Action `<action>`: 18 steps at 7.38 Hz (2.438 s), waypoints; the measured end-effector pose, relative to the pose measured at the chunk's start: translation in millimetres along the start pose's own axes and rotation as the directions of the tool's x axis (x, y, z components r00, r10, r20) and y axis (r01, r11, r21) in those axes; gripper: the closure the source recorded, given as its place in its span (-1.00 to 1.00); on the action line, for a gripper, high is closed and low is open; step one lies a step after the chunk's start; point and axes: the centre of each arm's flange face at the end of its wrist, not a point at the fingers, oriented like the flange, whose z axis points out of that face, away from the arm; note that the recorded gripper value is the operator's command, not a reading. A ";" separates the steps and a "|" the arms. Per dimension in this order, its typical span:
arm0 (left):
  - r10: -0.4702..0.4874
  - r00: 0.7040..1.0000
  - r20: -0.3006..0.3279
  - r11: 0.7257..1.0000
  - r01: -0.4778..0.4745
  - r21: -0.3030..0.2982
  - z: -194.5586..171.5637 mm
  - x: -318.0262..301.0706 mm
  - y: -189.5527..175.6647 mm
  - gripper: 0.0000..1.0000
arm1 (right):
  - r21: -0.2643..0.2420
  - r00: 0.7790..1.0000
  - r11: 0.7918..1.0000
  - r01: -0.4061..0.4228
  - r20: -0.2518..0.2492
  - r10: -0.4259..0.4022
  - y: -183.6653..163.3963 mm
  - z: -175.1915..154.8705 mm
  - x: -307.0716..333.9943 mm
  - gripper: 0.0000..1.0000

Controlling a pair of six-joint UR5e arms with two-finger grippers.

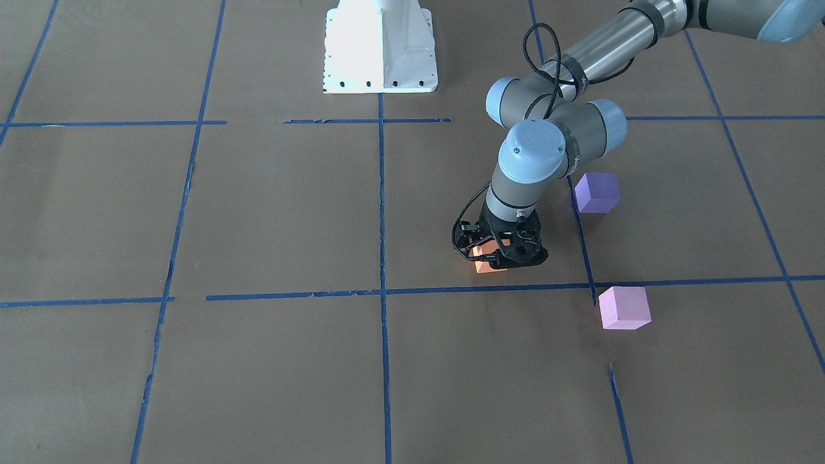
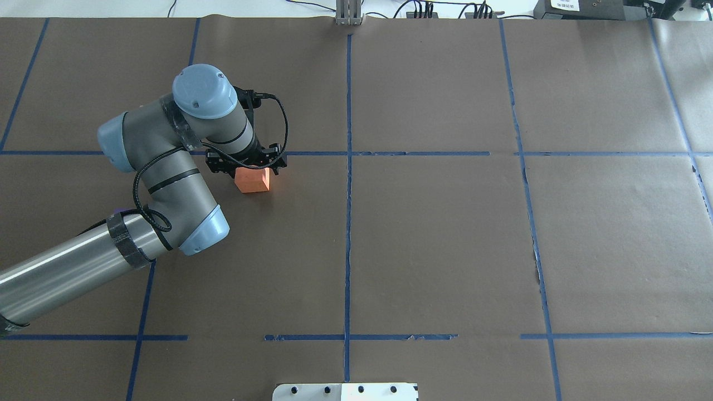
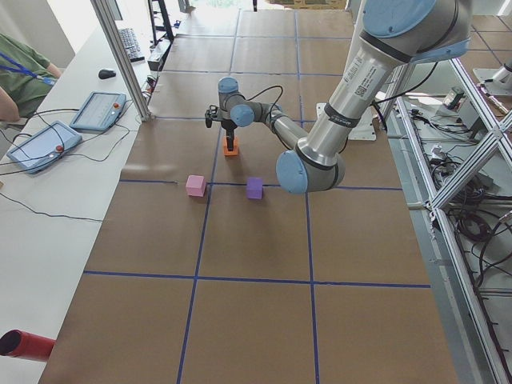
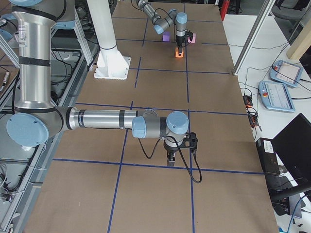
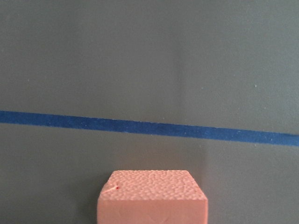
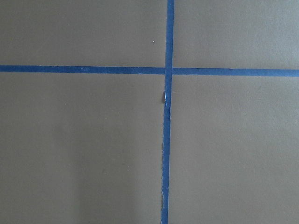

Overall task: Arrange blocks in a line
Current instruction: 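Close the left gripper on the orange cube, then carry the orange cube with the left gripper toward the pink cube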

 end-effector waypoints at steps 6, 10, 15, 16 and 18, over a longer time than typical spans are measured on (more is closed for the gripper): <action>0.006 1.000 -0.003 0.999 -0.006 0.031 -14.5 -6.8 -4.6 1.00 | 0.000 1.000 1.000 0.000 0.000 0.000 0.0 0.0 0.0 -1.00; 0.063 0.998 0.012 0.995 -0.064 0.071 -97.4 -42.3 -6.5 1.00 | 0.000 1.000 1.000 0.000 0.000 0.000 0.0 -0.1 0.1 -1.00; 0.135 0.991 0.008 0.989 -0.135 0.058 -64.3 -173.4 -15.8 1.00 | 0.000 1.000 1.000 -0.001 0.000 0.001 0.1 0.0 0.1 -1.00; 0.126 0.992 0.010 0.991 -0.126 0.037 -56.2 -183.5 -15.2 1.00 | 0.000 1.000 1.000 -0.001 0.000 0.001 0.1 -0.1 0.2 -1.00; 0.111 0.994 0.024 0.994 -0.111 -0.004 -36.5 -197.7 -16.7 1.00 | 0.000 1.000 1.000 -0.001 0.000 0.001 0.0 -0.1 0.2 -1.00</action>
